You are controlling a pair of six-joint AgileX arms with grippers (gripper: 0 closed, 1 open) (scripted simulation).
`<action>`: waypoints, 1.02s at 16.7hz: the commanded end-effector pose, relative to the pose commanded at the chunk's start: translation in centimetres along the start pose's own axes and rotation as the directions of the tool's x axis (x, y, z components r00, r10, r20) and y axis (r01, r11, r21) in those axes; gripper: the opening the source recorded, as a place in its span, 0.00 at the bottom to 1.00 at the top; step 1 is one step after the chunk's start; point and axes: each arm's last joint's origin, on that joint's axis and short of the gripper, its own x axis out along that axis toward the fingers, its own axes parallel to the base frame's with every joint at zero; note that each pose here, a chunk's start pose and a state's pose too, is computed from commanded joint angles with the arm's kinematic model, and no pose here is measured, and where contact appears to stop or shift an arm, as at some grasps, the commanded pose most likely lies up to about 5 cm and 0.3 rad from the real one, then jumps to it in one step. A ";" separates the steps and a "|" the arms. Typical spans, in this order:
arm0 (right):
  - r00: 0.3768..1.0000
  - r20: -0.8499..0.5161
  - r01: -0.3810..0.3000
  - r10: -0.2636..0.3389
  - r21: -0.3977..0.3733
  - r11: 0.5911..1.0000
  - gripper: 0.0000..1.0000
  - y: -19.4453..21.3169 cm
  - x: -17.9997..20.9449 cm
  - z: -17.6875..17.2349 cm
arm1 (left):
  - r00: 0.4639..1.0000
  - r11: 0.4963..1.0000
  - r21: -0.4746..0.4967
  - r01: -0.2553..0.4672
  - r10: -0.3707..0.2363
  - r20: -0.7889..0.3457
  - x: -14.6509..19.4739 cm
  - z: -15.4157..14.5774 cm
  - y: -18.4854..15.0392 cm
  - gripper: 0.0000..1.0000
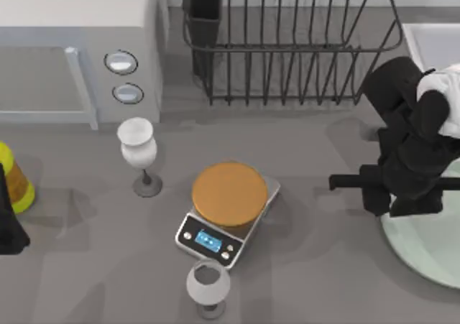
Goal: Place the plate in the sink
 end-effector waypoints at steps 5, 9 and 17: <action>1.000 -0.012 0.005 -0.005 0.000 1.000 0.00 1.4 -5.6 2.9 | 1.000 1.000 0.000 0.000 0.000 0.000 0.0 0.0 0.0 1.00; 1.000 -0.027 0.012 -0.012 0.000 1.000 0.00 1.9 -14.1 4.0 | 1.000 1.000 0.000 0.000 0.000 0.000 0.0 0.0 0.0 1.00; 1.000 0.005 -0.002 0.002 0.000 1.000 0.00 0.5 -24.3 1.9 | 1.000 1.000 0.000 0.000 0.000 0.000 0.0 0.0 0.0 1.00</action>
